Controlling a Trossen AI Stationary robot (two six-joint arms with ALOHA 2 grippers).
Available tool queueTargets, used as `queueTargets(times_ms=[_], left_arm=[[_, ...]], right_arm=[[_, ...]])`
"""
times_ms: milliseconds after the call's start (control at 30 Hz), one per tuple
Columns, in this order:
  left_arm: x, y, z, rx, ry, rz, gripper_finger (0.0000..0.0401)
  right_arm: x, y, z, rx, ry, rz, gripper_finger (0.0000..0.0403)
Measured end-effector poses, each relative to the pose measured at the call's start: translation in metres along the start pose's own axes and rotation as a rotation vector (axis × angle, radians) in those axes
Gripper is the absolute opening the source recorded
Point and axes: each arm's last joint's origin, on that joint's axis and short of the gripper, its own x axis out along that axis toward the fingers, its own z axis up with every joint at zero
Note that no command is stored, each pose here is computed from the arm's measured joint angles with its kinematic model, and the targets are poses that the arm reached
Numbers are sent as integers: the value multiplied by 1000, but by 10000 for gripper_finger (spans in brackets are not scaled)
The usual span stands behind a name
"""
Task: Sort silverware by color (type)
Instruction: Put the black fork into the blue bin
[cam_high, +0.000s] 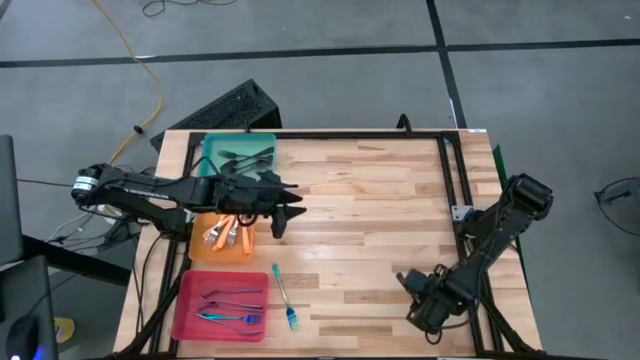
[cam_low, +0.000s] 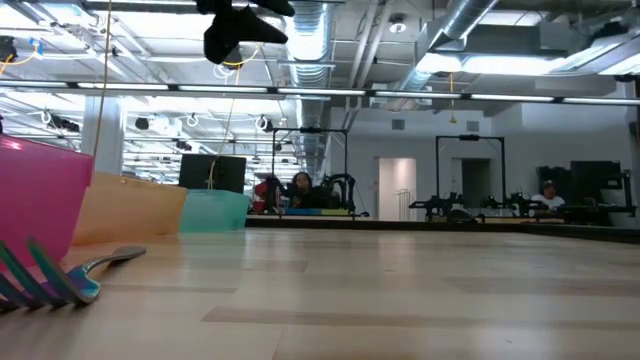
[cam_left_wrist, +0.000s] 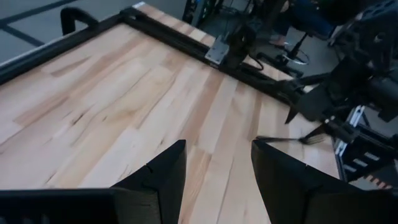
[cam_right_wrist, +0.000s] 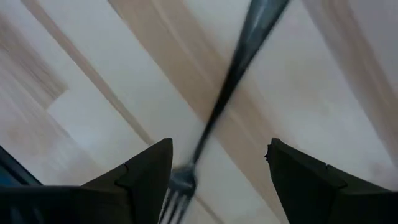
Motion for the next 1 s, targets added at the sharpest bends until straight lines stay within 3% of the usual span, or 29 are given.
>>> queueTargets(times_ms=[500,833,1000], left_arm=[[2,-2,1,-11,-7,-26,165],[2,-2,1,-10,-7,-26,165],[2,-2,1,-4,-8,-25,165]], right_arm=[[25,-17,1,28,-5,-5,281],[25,-17,4,25,-11,7,280],[17,-13,5,10,-84,-20,280]])
